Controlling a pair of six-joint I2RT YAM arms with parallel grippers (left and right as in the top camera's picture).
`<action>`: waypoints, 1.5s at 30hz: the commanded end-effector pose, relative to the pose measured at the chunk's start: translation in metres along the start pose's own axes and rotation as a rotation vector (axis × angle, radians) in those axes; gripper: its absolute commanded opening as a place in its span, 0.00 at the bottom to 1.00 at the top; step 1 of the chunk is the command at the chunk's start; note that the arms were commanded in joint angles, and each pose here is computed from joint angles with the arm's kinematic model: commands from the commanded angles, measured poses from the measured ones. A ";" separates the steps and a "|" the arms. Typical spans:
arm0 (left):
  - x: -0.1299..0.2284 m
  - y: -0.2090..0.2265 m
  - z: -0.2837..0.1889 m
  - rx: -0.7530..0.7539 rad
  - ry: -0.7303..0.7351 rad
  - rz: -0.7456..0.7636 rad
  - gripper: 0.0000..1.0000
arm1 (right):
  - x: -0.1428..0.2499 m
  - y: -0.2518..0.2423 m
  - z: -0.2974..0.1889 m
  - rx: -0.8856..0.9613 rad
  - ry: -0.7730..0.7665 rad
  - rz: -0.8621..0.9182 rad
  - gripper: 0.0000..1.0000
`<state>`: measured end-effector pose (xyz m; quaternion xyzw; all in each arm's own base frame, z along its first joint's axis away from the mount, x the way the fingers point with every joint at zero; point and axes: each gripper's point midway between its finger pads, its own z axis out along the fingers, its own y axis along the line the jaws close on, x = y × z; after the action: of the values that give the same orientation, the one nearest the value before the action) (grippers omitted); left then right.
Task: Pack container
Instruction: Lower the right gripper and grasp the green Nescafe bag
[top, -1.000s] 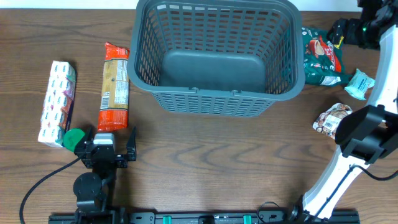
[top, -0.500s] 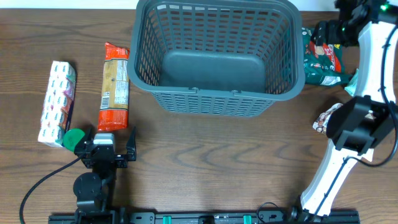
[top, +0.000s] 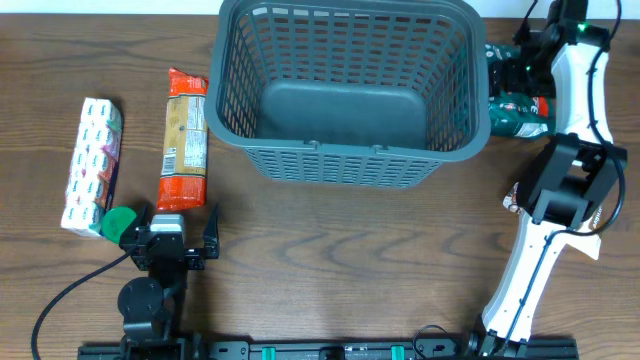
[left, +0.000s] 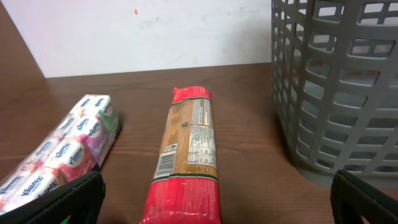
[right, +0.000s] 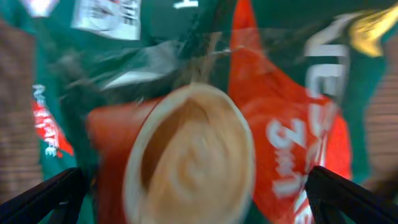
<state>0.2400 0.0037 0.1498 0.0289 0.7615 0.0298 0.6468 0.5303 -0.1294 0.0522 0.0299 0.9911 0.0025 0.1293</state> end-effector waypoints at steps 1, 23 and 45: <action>0.013 -0.002 0.002 0.008 0.028 0.004 0.99 | 0.011 0.002 0.032 -0.008 0.058 0.027 0.99; 0.013 -0.002 0.002 0.008 0.028 0.004 0.99 | 0.045 -0.004 0.079 0.005 0.193 0.090 0.99; 0.013 -0.002 0.002 0.008 0.028 0.004 0.99 | 0.077 -0.015 0.084 0.009 0.295 0.090 0.02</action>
<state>0.2400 0.0037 0.1498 0.0289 0.7615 0.0298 0.6468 0.5245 -0.1366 0.0322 0.0639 0.9924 0.0101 0.1045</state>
